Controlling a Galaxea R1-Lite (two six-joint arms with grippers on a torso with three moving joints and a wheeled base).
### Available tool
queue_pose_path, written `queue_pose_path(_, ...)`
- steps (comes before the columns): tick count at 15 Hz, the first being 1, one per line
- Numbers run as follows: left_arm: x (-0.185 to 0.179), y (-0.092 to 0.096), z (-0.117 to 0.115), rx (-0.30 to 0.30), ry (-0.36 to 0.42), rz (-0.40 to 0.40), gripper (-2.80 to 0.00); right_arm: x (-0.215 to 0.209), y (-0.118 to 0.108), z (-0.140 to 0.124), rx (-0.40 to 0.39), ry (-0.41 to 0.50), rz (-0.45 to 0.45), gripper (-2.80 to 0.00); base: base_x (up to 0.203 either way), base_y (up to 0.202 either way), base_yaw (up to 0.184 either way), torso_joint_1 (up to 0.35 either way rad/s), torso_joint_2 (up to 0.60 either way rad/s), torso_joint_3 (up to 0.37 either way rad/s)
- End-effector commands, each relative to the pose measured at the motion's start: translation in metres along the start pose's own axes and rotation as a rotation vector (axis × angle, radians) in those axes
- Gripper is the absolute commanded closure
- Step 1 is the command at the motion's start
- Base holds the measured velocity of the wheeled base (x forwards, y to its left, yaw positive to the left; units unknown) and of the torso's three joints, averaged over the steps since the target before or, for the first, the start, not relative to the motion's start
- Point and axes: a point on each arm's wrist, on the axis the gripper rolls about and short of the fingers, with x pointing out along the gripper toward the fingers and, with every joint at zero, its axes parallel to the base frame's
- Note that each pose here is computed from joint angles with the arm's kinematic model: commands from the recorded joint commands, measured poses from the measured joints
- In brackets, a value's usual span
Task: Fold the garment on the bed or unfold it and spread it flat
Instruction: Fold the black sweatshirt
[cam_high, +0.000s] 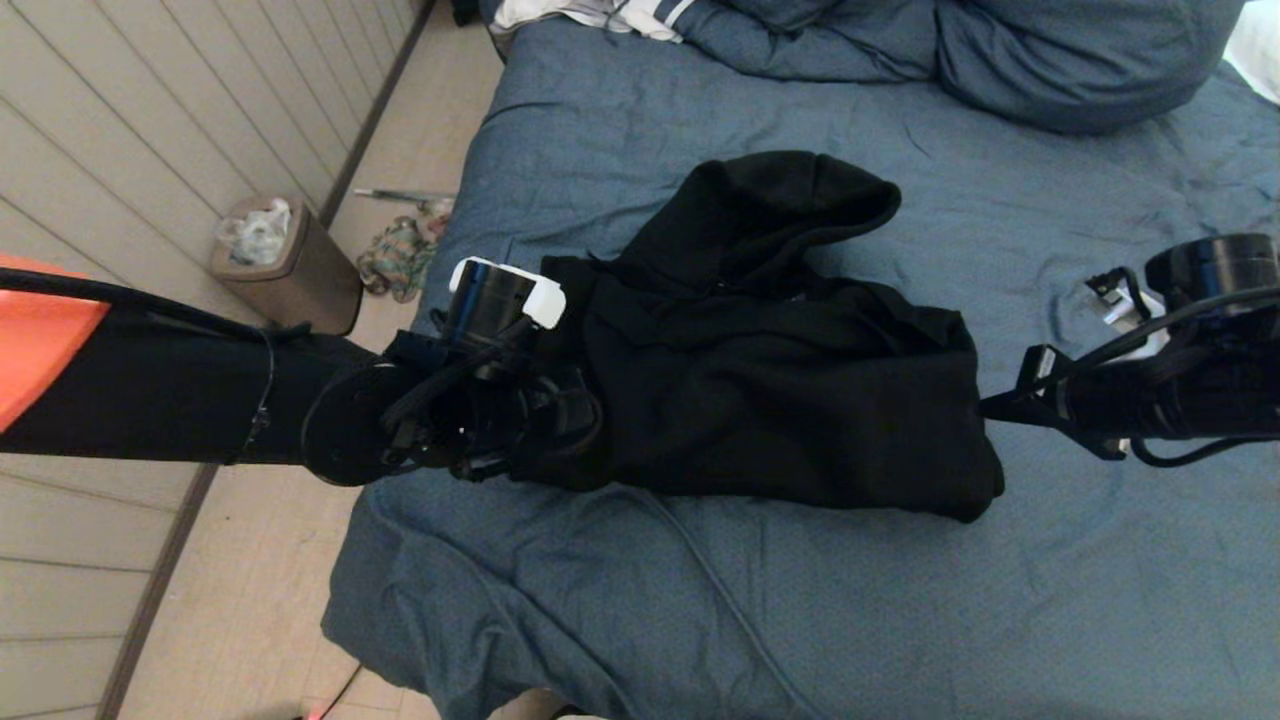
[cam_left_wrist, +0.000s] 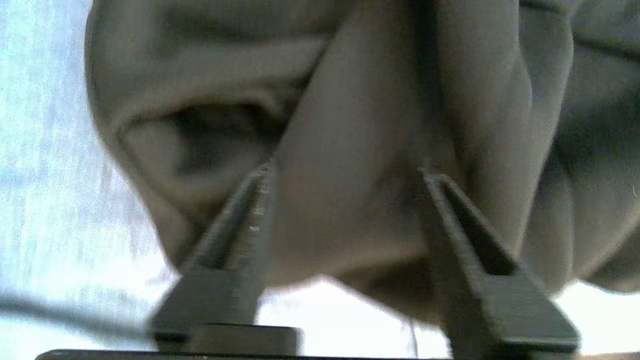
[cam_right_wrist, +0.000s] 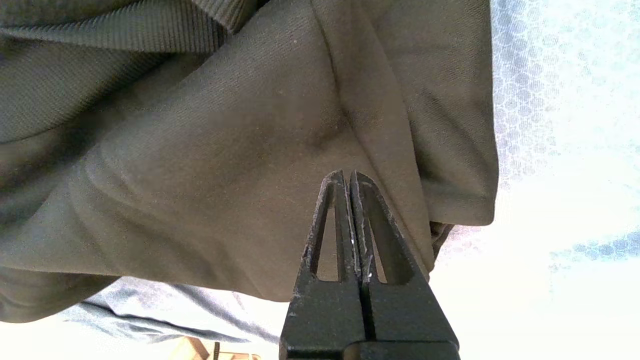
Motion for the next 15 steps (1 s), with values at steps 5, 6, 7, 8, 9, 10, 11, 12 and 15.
queue_pose_path(5,0.0219,0.0056,-0.0022,0.027,-0.009,0.021,-2.80,0.0015,-0.0005,-0.0012,0.002,0.008,0.000,0.00,0.000,0.000,0.000,0.000,0.00,0.000)
queue_pose_path(6,0.0216,0.0059,-0.0025,0.028,-0.008,0.022,-2.80,0.0020,-0.0007,-0.0013,0.003,0.010,0.000,0.00,0.000,0.000,0.000,0.000,0.00,0.000)
queue_pose_path(7,0.0209,0.0058,-0.0021,0.029,-0.009,0.021,-2.80,0.0020,-0.0007,-0.0013,0.003,0.010,0.000,0.00,0.000,0.000,0.000,0.000,0.00,0.000)
queue_pose_path(8,0.0200,0.0059,-0.0019,0.028,-0.009,0.021,0.00,0.0020,-0.0007,-0.0013,0.003,0.010,0.000,0.00,0.000,0.000,0.000,0.000,0.00,0.000)
queue_pose_path(9,0.0200,0.0060,-0.0020,0.029,-0.008,0.022,0.00,0.0020,-0.0007,-0.0013,0.003,0.010,0.000,0.00,0.000,0.000,0.000,0.000,0.00,0.000)
queue_pose_path(10,0.0208,0.0059,-0.0022,0.029,-0.008,0.021,0.00,0.0034,-0.0013,-0.0015,0.004,0.012,-0.001,0.00,0.000,0.000,0.000,0.000,0.00,0.000)
queue_pose_path(11,0.0194,0.0051,-0.0007,0.026,-0.014,0.017,0.00,0.0036,-0.0013,-0.0014,0.004,0.012,-0.001,0.00,0.000,0.000,0.000,0.000,0.00,0.000)
queue_pose_path(12,0.0174,0.0052,0.0010,0.024,-0.018,0.016,0.00,0.0040,-0.0013,-0.0010,0.002,0.008,0.001,0.00,0.000,0.000,0.000,0.000,0.00,0.000)
queue_pose_path(15,0.0153,0.0049,0.0026,0.017,-0.018,0.011,0.00,0.0060,-0.0019,-0.0006,0.001,0.000,0.002,0.00,0.000,0.000,0.000,0.000,0.00,0.000)
